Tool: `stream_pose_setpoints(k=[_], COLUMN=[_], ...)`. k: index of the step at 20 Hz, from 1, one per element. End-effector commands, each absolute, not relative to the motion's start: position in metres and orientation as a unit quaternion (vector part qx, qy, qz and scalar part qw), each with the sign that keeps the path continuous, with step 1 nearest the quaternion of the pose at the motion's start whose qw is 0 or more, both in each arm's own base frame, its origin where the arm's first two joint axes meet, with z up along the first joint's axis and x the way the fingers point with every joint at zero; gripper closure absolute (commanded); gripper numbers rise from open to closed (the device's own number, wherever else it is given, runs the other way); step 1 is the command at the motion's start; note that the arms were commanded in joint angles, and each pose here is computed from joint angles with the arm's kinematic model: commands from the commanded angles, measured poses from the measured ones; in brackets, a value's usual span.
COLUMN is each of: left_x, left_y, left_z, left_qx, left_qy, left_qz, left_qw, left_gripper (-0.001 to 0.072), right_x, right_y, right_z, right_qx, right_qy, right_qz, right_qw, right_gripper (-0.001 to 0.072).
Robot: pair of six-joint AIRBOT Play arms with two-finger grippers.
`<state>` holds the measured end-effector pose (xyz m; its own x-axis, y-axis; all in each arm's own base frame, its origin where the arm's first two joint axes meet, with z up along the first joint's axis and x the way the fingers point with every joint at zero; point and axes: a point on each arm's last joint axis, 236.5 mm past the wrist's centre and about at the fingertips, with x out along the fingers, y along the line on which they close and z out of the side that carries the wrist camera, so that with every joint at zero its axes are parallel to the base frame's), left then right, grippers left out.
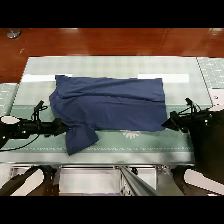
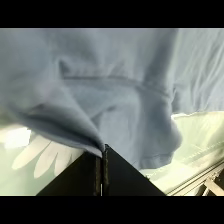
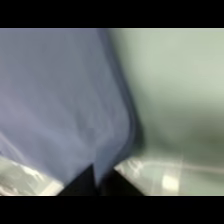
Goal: Fold the shirts.
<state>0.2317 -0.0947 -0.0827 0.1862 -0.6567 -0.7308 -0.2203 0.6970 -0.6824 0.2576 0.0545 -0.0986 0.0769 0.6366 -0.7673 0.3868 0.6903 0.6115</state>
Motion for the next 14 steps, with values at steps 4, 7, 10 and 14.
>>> stream_pose_setpoints(k=[4, 7, 10, 14], left_x=[0.292, 0.340, 0.402, 0.476], left_y=[-0.062, -0.047, -0.046, -0.037], left_z=[-0.030, -0.015, -0.020, -0.032], left_qx=[-0.338, -0.319, -0.323, -0.352], left_qy=[0.556, 0.531, 0.526, 0.526], left_qz=[-0.163, -0.160, -0.154, -0.138], left_qw=[0.742, 0.769, 0.771, 0.762], left_gripper=[0.0689, 0.0689, 0.0689, 0.0689], right_x=[0.312, 0.360, 0.411, 0.469], right_y=[0.043, 0.040, 0.047, 0.049], right_z=[-0.055, -0.028, -0.020, -0.030], right_qx=[0.358, 0.371, 0.370, 0.375], right_qy=[0.626, 0.587, 0.559, 0.550], right_qz=[0.137, 0.152, 0.164, 0.154], right_qw=[0.679, 0.703, 0.723, 0.730], right_gripper=[0.0687, 0.0687, 0.0687, 0.0687])
